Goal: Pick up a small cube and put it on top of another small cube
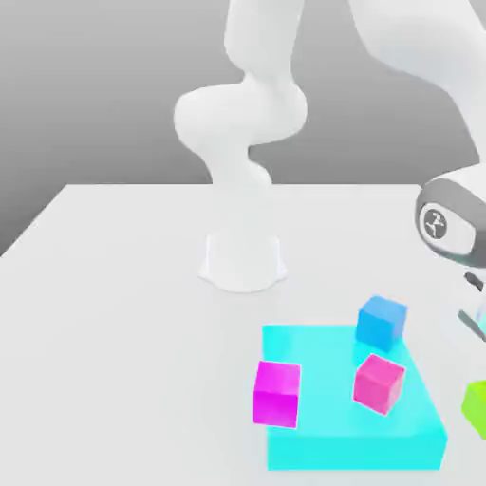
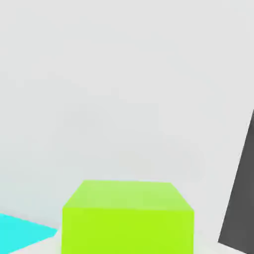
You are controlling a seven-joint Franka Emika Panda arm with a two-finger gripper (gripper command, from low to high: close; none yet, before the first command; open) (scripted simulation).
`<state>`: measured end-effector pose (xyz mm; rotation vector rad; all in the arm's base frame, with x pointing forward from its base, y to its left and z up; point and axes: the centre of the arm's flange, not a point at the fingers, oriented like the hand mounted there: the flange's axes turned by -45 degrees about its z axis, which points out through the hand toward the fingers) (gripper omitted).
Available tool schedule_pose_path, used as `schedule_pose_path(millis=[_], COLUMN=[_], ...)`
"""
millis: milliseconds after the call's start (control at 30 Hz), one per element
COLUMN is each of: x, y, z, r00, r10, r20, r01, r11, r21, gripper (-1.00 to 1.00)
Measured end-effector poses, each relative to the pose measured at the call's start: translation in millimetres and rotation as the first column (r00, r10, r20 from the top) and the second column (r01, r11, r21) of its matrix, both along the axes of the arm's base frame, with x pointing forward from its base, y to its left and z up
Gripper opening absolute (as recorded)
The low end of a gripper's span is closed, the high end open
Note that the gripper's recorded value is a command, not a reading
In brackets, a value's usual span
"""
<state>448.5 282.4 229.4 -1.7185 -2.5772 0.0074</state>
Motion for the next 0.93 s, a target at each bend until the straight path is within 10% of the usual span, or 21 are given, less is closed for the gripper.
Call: schedule_pose_path(millis=[800, 833, 933], x=[-161, -161, -161], y=[-73, -73, -73], z=[30, 21, 21], r00=[0.614, 0.614, 0.614], r10=[0.788, 0.788, 0.788], r20=[0.038, 0.037, 0.037], r01=[-0.788, -0.788, -0.788], r11=[0.615, 0.615, 0.615], r21=[-0.019, -0.019, -0.019], gripper=[-1.0, 1.0, 1.0])
